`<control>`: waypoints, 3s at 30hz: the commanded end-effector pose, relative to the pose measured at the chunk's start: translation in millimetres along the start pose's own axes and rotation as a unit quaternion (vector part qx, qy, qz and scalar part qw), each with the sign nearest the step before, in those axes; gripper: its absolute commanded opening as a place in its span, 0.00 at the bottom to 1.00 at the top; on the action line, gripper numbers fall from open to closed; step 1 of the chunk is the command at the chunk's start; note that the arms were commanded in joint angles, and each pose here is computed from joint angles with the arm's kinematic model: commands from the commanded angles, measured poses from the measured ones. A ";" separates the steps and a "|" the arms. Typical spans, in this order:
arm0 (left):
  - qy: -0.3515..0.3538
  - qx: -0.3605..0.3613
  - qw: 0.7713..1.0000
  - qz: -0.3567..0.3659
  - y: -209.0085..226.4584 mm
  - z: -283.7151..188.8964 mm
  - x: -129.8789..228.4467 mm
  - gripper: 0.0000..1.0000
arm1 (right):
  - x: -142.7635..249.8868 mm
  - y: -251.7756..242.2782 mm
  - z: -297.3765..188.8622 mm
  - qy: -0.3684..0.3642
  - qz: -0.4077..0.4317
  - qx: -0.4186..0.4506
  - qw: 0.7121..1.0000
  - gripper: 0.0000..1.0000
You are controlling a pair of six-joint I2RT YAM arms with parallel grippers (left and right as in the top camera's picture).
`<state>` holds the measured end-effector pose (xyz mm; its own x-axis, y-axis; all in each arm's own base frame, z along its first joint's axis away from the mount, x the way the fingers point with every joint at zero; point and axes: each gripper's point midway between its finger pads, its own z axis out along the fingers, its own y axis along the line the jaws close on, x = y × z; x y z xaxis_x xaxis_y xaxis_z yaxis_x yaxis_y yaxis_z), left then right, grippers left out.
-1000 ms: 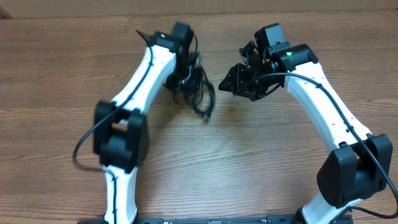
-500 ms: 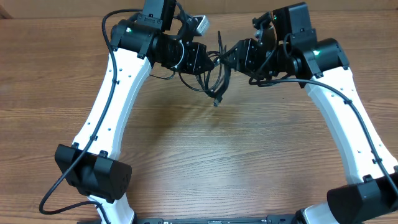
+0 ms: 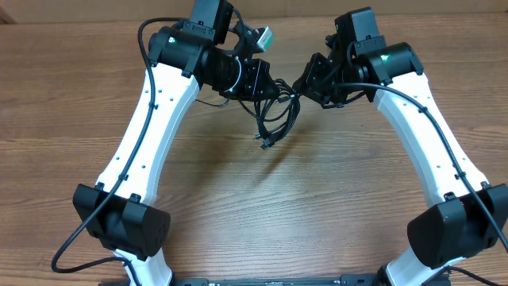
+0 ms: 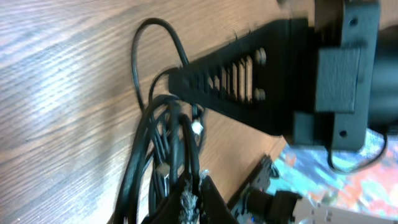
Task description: Untangle cables
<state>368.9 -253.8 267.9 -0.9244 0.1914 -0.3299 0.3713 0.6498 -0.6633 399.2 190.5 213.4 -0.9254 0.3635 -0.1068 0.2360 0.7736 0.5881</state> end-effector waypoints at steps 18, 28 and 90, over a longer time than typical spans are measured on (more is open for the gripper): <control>-0.066 -0.125 0.985 -0.097 66.0 0.9 -33.0 0.04 | -9.2 -77.0 -37.4 -0.007 -0.004 0.130 0.992 0.28; -0.015 -0.087 0.995 0.050 56.8 64.3 -33.7 0.39 | -12.9 -120.4 -38.1 0.004 0.049 0.165 0.985 0.70; 0.093 -0.248 0.958 -0.113 207.9 154.5 60.0 0.33 | 9.2 -77.7 -29.4 0.077 -0.125 0.036 0.988 0.96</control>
<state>414.0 -215.4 24.9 -0.9953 0.0679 -0.0694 0.0851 0.9544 -0.2861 366.4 113.9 186.2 -0.9902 0.0889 -0.1081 0.0256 0.8742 0.4850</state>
